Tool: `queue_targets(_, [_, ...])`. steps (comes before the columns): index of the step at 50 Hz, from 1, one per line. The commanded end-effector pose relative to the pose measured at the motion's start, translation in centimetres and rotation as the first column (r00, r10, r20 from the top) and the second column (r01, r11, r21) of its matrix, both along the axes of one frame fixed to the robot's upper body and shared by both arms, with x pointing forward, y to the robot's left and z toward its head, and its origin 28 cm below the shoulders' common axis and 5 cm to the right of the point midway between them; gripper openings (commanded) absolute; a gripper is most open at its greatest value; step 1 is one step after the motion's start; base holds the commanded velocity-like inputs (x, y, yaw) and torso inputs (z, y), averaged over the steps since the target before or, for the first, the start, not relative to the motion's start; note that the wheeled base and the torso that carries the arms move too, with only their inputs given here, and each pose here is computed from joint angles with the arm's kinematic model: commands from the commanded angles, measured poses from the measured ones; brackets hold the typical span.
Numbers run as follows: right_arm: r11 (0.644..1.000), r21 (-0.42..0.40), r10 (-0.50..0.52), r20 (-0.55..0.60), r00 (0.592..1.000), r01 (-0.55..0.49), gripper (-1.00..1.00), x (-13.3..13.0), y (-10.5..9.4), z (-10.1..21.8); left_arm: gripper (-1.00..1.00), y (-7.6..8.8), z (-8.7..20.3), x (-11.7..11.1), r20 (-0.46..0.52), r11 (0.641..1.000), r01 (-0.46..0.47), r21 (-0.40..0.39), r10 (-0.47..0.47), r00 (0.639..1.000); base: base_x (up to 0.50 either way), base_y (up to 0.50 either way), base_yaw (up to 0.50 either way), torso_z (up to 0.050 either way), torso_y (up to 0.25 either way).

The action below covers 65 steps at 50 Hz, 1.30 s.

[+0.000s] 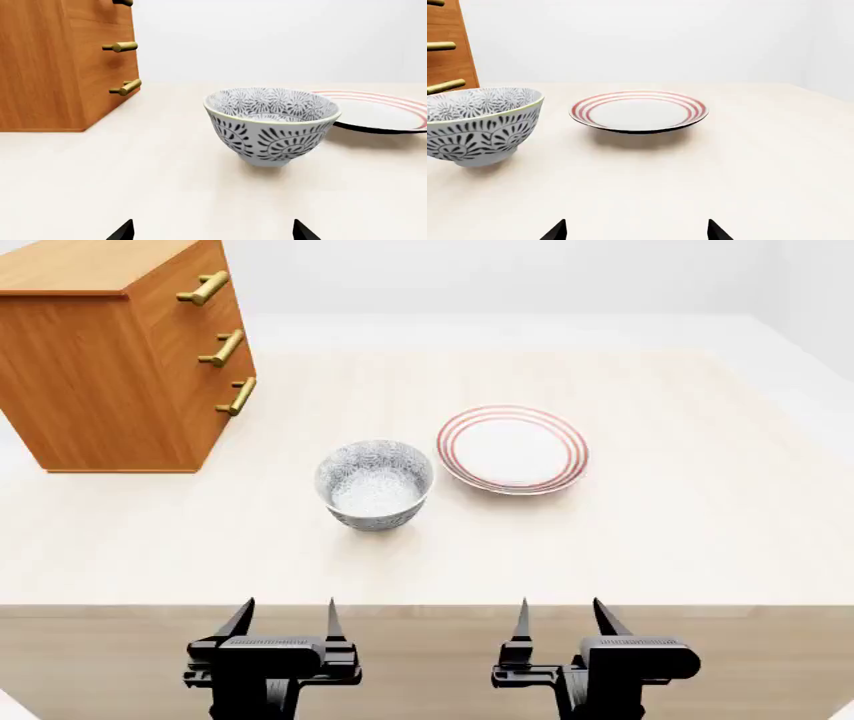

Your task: Open the bottom drawer of the cabinet.

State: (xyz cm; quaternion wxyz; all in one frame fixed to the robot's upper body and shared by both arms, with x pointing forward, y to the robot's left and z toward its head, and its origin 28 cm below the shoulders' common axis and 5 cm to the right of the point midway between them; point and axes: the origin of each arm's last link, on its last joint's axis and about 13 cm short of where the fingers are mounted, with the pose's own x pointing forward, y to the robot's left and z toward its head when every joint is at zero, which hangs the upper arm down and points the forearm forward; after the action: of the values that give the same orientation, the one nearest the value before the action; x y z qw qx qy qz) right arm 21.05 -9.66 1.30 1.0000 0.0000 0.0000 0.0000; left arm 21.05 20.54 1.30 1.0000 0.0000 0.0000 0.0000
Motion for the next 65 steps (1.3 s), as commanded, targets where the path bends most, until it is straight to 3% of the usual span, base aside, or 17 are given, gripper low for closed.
queue_targets(1, [0.999,0.036,0.015,-0.016,1.0,-0.014,1.0,0.0,0.1,0.0,1.0,0.1,0.0,0.0,0.001,1.0,0.007,0.0,-0.007,1.0,0.0,0.0,0.0,0.0,0.0])
queue_targets(4, [0.998,0.065,0.001,-0.009,1.0,-0.001,1.0,-0.1,-0.1,-0.1,1.0,0.2,-0.1,0.0,0.002,1.0,-0.001,-0.013,0.001,1.0,0.0,0.0,0.0,0.0,0.0])
queue_targets(6, [1.0,0.029,-0.01,-0.007,1.0,0.01,1.0,-0.1,0.0,-0.1,1.0,0.3,-0.1,0.0,0.003,1.0,-0.001,-0.013,0.001,1.0,0.0,0.03,0.0,0.0,0.0])
queue_targets(19, [0.998,0.063,0.016,-0.007,1.0,-0.015,1.0,-0.3,0.2,-0.1,1.0,0.4,-0.4,-0.1,-0.006,1.0,-0.003,-0.011,0.003,1.0,0.0,0.43,0.0,0.0,0.0])
queue_targets(20, [1.0,0.029,-0.003,-0.01,1.0,0.004,1.0,-0.2,0.3,-0.1,1.0,0.4,-0.4,-0.1,-0.008,1.0,-0.001,-0.01,0.001,1.0,0.0,0.0,0.0,0.0,0.0])
queue_targets(26, [1.0,-0.001,-0.023,-0.029,0.999,0.023,1.0,0.3,0.2,0.9,1.0,0.5,0.2,0.2,-0.008,1.0,-0.001,-0.002,0.001,1.0,0.0,0.0,0.0,0.0,0.0])
queue_targets(29, [1.0,-0.001,0.028,0.003,1.0,-0.028,1.0,0.2,0.1,3.9,1.0,0.4,2.7,0.7,0.013,0.999,0.029,0.018,-0.03,0.999,0.0,0.0,0.0,0.0,0.0])
queue_targets(32, [0.999,-0.041,0.013,0.089,0.996,-0.01,1.0,0.4,0.0,8.6,1.0,0.5,7.4,1.6,0.088,0.999,0.034,0.015,-0.035,0.996,0.5,0.0,0.0,0.0,0.0])
queue_targets(36, [0.997,-0.072,0.027,0.134,0.991,-0.018,1.0,0.1,0.3,10.7,1.0,0.6,9.6,1.7,0.136,1.0,0.029,0.007,-0.03,0.99,0.5,0.0,0.0,0.0,0.0])
queue_targets(65, [0.999,-0.048,0.006,0.11,0.994,-0.001,1.0,0.8,0.0,9.6,1.0,0.9,7.8,2.4,0.104,1.0,0.014,0.02,-0.016,0.994,0.5,0.0,0.0,0.0,0.0])
